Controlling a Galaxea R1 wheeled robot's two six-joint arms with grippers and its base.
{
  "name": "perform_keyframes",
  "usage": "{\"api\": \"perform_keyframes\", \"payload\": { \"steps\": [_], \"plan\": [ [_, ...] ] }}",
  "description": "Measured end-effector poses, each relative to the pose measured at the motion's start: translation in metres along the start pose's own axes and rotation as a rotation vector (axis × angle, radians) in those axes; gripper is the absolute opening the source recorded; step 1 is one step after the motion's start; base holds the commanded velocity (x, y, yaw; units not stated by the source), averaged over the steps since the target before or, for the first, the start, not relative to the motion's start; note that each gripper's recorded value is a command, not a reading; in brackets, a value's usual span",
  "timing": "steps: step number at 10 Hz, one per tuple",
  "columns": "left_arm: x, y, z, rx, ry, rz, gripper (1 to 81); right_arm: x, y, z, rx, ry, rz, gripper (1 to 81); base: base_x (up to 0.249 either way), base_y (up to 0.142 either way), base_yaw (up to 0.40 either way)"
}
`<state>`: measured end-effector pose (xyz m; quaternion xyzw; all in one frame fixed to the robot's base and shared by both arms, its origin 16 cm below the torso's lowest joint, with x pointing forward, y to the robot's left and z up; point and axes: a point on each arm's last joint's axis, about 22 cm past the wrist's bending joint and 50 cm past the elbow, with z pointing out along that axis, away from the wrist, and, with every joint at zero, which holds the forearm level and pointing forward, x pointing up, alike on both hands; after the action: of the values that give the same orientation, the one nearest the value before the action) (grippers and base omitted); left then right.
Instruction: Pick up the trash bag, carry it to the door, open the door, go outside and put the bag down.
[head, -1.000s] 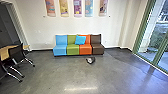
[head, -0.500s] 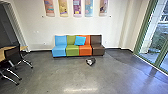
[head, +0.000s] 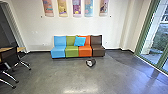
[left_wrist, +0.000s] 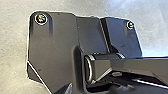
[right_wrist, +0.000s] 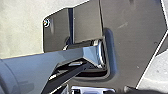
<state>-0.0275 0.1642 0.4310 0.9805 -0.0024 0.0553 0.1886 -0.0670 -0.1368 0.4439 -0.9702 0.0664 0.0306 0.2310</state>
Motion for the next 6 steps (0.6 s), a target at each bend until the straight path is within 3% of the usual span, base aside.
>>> {"api": "perform_keyframes", "payload": {
  "steps": [6],
  "plan": [
    [0.0,0.0,0.0,0.0,0.0,0.0,81.1,0.0004,0.0011,0.0012,-0.007,0.001,-0.001,81.1,0.176,-0.01,0.0]
  ]
}}
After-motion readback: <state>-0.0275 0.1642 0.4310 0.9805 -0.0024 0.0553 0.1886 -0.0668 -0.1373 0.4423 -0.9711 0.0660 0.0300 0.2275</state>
